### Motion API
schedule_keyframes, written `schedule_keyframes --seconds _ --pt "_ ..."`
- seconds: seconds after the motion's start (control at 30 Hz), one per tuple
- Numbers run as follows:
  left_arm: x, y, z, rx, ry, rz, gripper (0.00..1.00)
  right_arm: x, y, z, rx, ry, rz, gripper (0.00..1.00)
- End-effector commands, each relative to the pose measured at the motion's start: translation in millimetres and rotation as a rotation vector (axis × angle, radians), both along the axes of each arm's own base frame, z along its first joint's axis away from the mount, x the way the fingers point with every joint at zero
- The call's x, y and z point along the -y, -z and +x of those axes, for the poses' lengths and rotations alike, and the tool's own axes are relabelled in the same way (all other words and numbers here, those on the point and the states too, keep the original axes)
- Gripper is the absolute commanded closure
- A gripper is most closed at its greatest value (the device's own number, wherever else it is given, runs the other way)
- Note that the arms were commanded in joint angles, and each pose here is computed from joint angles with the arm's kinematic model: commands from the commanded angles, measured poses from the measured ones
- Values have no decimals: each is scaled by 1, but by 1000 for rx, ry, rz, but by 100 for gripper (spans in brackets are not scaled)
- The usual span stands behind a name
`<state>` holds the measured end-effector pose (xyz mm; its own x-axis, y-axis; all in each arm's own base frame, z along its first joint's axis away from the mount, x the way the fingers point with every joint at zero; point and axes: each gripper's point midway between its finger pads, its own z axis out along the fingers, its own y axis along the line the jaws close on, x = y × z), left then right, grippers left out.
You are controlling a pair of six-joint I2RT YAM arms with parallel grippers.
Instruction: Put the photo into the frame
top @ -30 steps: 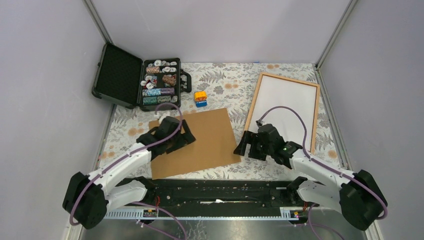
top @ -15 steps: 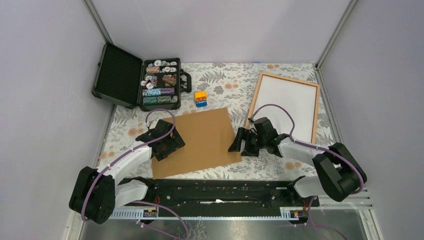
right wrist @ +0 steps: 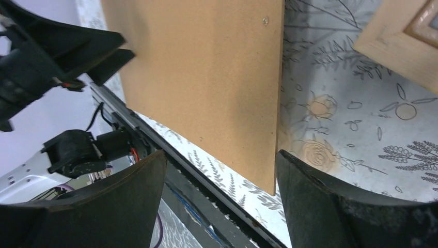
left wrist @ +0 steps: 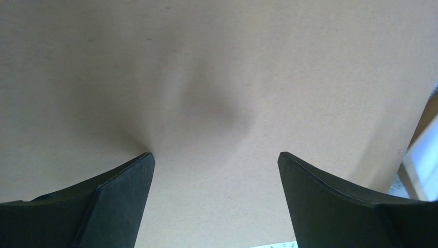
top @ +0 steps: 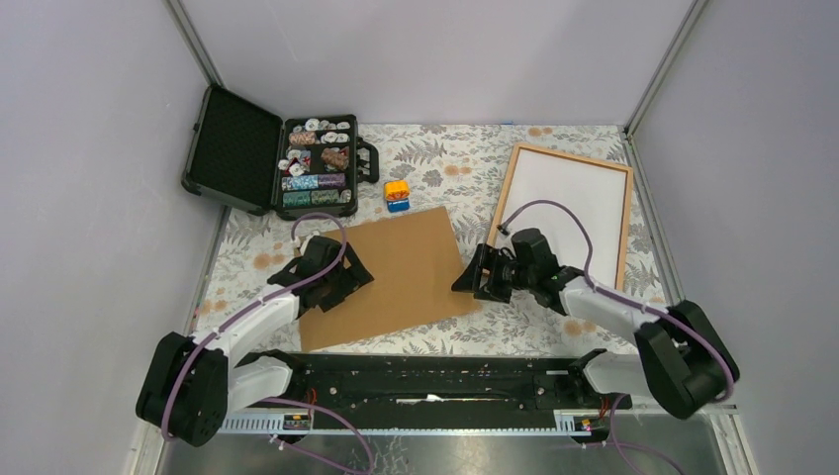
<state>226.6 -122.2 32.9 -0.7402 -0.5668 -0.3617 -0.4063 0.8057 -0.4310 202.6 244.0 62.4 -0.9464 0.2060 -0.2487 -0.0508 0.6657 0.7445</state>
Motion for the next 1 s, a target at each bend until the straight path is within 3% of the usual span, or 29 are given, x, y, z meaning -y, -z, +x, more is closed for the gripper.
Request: schedule_keyframes --seconds 0.0,0.33,0.6,0.77,0.97 --pt "26 15 -22 -99 66 -118 5 -13 -53 10 142 -9 116 17" --pt "63 12 -16 -99 153 -134 5 19 -34 10 180 83 -35 15" --pt "64 3 -11 -67 201 -85 5 59 -8 9 159 97 -288 12" --pt "30 -30 1 42 169 80 1 58 3 6 137 43 -320 12" --pt "-47 -33 -1 -42 -69 280 1 48 6 11 140 -2 -298 11"
